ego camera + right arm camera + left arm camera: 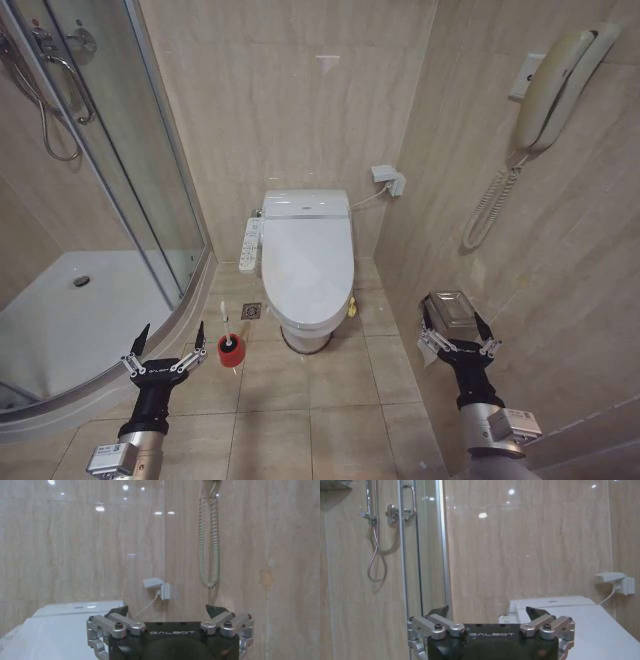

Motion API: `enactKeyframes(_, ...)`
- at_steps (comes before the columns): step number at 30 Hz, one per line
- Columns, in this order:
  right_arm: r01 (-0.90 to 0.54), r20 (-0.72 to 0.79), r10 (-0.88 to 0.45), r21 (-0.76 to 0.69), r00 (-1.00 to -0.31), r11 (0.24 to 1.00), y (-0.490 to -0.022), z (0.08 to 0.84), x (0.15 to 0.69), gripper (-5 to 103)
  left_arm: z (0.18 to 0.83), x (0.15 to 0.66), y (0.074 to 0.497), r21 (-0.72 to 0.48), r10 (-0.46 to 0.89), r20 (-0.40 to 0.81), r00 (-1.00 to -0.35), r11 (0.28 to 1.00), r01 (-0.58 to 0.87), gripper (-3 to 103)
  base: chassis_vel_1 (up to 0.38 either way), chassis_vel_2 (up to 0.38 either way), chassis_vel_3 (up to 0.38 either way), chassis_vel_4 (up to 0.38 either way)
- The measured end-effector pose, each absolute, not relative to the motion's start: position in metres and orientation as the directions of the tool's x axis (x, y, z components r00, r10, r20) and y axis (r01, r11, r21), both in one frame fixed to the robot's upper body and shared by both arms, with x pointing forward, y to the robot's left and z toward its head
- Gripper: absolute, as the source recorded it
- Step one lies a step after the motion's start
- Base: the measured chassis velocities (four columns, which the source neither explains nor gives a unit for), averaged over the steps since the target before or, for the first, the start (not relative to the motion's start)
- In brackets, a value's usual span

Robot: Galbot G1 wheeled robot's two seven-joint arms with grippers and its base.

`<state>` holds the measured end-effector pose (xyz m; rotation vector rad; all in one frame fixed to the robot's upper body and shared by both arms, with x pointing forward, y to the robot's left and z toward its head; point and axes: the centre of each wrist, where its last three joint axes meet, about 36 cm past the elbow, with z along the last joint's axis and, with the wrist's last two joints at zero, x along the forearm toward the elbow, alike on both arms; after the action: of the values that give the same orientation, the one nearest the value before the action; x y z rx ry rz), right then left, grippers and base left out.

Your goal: Open the toilet lid, clean the toilet bowl with a toilet brush, close the toilet lid, and flush.

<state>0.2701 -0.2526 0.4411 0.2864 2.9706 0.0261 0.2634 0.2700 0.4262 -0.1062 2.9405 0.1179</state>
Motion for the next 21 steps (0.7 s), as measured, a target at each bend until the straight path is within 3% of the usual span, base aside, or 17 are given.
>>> enactKeyframes(7,0.189,-0.154,0.191,0.032,-0.969,0.982,-0.2525,0.4411,0.2701,100,0.4262,0.2634,0.27,0.072,-0.063,-0.198,-0.978,0.994,-0.079,100,-0.013,-0.008,0.007,0.012)
enactKeyframes(21,0.189,-0.154,0.191,0.032,-0.969,0.982,-0.2526,0.4411,0.2701,100,0.4262,0.2634,0.27,0.072,-0.063,-0.198,-0.978,0.994,-0.079,100,0.095,-0.076,-0.091,0.089)
